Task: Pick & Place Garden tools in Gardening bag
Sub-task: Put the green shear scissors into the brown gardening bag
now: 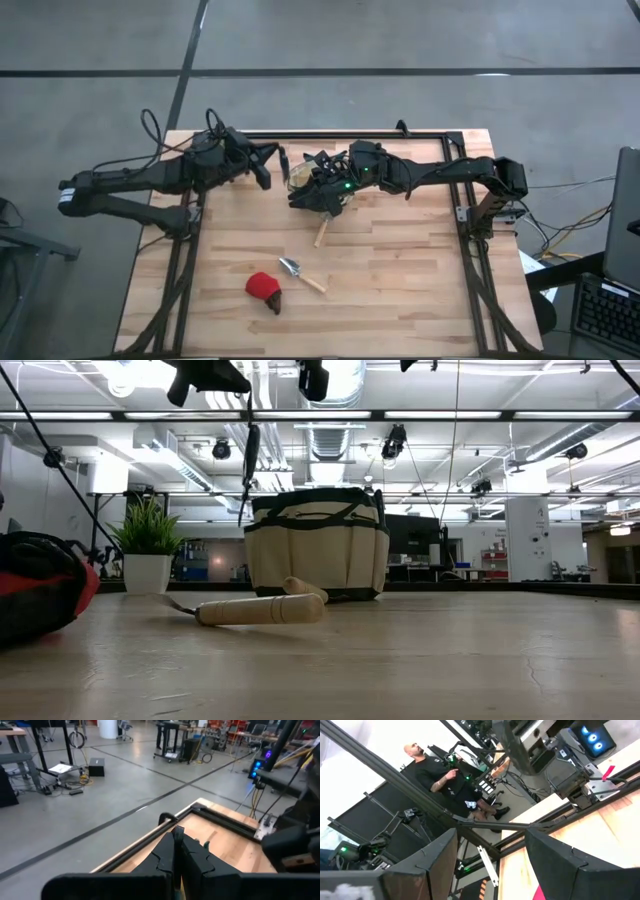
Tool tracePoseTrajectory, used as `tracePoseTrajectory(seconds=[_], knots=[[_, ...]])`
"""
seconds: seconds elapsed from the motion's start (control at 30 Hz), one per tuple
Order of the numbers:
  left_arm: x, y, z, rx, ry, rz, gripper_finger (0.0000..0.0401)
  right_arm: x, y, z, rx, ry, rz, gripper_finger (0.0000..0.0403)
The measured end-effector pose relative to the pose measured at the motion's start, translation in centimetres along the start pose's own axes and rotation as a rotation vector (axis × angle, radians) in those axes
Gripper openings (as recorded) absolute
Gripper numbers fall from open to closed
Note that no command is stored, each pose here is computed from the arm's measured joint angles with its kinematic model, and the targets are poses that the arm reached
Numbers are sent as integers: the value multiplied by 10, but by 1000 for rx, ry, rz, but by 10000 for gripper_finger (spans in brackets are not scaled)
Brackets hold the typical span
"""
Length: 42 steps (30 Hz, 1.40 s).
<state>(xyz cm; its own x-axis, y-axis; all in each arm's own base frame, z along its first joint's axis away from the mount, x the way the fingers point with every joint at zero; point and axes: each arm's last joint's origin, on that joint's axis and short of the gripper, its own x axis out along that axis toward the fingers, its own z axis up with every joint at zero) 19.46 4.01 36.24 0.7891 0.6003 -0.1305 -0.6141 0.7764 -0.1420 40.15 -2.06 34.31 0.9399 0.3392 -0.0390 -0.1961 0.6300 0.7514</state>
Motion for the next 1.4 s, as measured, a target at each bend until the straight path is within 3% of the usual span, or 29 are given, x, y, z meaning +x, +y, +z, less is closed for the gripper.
tracePoseTrajectory(seconds=[0.17, 0.53, 0.83, 1.1, 1.4], knots=[[0, -2, 7, -51, -60, -47, 13, 0, 0, 0, -2, 0, -2, 226], [9, -6, -2, -125, 3, -75, 13, 0, -2, -1, -6, 0, -11, 226], [4, -6, 2, -355, 0, -129, 13, 0, -3, -2, -18, -1, -14, 226], [9, -6, -11, -331, 105, -88, 13, 0, -2, -2, -22, -1, -14, 226], [9, -8, -2, -382, 26, -125, 13, 0, -2, -2, -22, -1, -14, 226]])
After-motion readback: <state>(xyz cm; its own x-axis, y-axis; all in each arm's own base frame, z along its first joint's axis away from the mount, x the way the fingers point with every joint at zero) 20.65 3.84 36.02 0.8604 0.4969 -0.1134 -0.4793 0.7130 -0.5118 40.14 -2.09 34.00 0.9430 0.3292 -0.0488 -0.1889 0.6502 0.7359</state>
